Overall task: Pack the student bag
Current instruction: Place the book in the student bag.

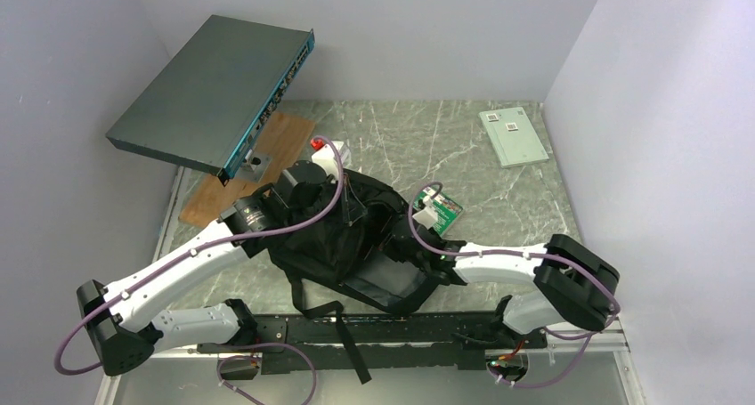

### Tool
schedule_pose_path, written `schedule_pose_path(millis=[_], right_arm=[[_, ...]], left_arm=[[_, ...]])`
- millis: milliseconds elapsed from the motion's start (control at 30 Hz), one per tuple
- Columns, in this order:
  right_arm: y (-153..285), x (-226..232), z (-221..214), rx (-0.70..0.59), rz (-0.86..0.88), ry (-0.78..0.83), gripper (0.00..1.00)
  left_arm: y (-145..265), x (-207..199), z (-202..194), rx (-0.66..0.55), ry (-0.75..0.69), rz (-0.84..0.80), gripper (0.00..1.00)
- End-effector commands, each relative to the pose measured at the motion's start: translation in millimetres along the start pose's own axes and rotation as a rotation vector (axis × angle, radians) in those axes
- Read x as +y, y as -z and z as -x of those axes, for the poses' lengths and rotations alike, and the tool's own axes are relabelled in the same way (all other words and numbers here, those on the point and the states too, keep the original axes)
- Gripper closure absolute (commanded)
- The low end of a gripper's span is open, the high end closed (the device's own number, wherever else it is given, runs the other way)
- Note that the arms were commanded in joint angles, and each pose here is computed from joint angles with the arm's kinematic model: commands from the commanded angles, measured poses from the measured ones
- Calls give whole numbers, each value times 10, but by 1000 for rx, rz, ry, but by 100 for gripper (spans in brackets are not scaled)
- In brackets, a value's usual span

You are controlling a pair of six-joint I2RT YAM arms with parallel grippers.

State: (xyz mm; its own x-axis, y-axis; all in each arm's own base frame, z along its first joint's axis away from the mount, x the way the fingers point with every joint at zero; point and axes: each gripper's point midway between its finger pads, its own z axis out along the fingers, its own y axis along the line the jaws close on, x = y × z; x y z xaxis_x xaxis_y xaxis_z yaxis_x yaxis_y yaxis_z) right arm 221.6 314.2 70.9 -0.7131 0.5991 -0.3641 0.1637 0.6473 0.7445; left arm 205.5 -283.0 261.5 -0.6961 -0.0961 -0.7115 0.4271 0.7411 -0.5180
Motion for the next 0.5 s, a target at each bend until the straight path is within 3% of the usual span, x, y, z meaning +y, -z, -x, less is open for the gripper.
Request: schedule_pose_path(millis=[0,200,433,467], right_arm=[[91,163,229,-94,62,-109,100],[-63,471,165,-62,127,-40,100],[-282,531,-79,28,173,16,100],[-290,519,-84,31,177,25,96]], left_arm=[[104,-88,204,-80,4,-29,100],[62,-187,229,-66,15,-61,100],[72,-157,220,-67,21,-47,100],[74,-149,217,-67,25,-44,100]])
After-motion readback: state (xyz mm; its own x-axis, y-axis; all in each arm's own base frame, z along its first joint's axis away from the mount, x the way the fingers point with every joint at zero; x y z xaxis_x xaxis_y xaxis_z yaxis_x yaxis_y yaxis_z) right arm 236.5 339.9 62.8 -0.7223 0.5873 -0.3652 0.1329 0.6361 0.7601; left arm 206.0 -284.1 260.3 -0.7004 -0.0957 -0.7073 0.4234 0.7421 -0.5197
